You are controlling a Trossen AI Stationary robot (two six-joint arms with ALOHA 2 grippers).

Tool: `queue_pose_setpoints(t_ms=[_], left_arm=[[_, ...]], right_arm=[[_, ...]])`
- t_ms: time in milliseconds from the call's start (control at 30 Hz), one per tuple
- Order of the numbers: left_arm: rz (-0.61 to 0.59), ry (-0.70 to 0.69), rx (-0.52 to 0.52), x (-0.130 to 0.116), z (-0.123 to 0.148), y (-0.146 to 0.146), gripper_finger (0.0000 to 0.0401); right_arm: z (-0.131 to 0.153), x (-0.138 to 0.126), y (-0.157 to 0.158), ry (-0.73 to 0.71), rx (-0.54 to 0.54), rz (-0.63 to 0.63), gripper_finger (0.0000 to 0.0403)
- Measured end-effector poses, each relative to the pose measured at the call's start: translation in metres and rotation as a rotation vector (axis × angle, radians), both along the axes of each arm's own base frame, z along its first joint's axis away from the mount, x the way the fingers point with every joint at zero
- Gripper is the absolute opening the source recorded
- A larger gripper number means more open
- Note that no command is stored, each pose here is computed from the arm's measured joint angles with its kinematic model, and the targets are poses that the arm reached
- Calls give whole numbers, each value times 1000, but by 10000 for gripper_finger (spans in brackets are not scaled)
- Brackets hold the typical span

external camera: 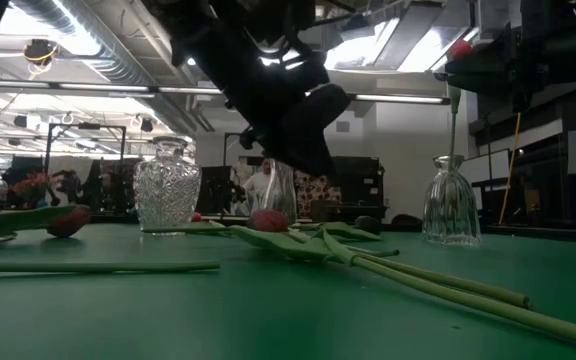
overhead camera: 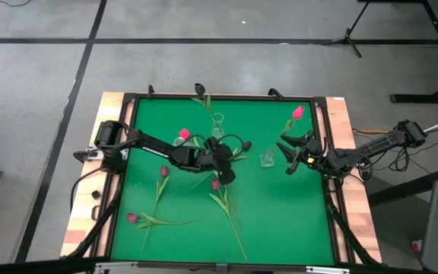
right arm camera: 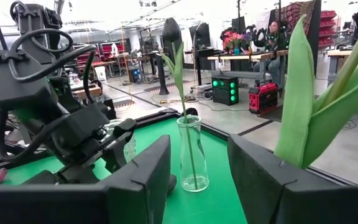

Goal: Sort flowers into vase by color
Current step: Put the right black tulip into the bottom left transparent vase

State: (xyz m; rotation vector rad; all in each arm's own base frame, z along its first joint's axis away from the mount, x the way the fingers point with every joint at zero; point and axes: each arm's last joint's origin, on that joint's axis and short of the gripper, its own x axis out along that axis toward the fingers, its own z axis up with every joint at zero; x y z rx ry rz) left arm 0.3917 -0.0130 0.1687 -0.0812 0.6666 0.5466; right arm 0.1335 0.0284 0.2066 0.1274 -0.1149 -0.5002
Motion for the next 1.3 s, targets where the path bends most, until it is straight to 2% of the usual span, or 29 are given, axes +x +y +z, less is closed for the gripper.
queue_pose_setpoints(t_ms=[233, 467, 600, 767, 933, 1033, 1300], left_arm=[[-29, -11, -26, 1, 1, -2, 131], [-13, -166, -55, 10, 9, -2, 131], [-3, -198, -72, 12, 10, -3, 131], [-55, -152, -45, 13, 5, -2, 131], [-115, -82, -18, 17, -16, -3, 131], [-111, -47, -11, 17, -26, -3, 131], [-62, -4, -18, 14, -29, 12, 131]], right_arm=[[0, 0, 1, -1, -4, 31, 159], [0, 0, 1, -1, -4, 32, 159], [0, 0, 1, 1, -5, 32, 159], [0, 1, 1, 4, -6, 32, 159], [-1, 1, 1, 11, -8, 32, 159], [-1, 1, 1, 14, -9, 32, 159], [-1, 1, 1, 15, -10, 32, 159]])
